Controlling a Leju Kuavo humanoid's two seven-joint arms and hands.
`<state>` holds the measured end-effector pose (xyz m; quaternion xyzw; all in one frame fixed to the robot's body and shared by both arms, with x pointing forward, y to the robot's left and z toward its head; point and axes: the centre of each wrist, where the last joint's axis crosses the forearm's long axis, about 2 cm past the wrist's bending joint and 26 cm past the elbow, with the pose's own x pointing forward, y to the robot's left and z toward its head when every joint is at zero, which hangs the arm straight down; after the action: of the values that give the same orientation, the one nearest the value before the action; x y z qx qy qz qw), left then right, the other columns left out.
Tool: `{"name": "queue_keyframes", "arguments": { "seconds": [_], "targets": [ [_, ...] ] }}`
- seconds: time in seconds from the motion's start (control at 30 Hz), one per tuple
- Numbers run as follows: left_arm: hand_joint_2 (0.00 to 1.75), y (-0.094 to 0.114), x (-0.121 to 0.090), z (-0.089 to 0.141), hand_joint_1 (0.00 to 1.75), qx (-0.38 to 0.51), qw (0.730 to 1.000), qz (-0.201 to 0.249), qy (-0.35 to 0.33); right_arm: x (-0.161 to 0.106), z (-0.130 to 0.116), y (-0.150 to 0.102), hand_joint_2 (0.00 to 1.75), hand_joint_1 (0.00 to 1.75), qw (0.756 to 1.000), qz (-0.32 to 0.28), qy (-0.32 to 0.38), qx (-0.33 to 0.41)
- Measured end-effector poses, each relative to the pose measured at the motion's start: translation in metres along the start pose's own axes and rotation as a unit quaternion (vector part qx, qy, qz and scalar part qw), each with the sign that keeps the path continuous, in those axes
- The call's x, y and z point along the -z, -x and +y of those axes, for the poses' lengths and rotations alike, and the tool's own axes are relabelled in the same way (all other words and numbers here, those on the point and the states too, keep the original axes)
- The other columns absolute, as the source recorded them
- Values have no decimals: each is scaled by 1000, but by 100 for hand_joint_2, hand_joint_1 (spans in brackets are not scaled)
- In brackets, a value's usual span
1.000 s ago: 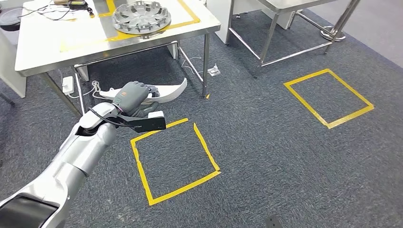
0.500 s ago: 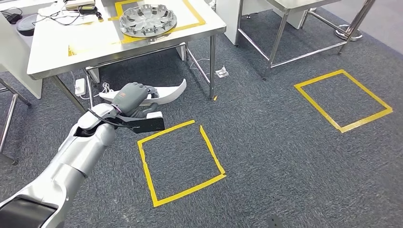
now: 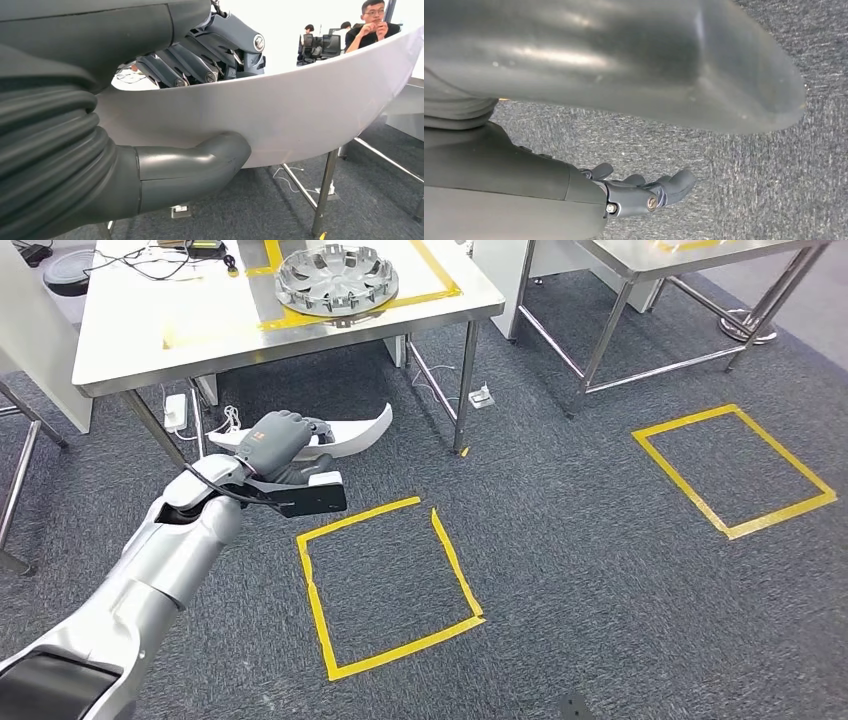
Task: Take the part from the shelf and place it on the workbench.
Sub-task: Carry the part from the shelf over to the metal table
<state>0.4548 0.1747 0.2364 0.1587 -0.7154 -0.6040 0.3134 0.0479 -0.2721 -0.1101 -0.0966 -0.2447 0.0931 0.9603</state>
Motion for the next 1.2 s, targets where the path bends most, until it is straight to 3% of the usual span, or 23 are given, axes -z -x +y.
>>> {"name": "queue_keyframes", "arguments": {
  "seconds": [1.2],
  "targets": [
    [175,-2,0,-4,171,-2,1000,0,5,-1,2,2,0,0,1000,7,-16,11]
  ]
}}
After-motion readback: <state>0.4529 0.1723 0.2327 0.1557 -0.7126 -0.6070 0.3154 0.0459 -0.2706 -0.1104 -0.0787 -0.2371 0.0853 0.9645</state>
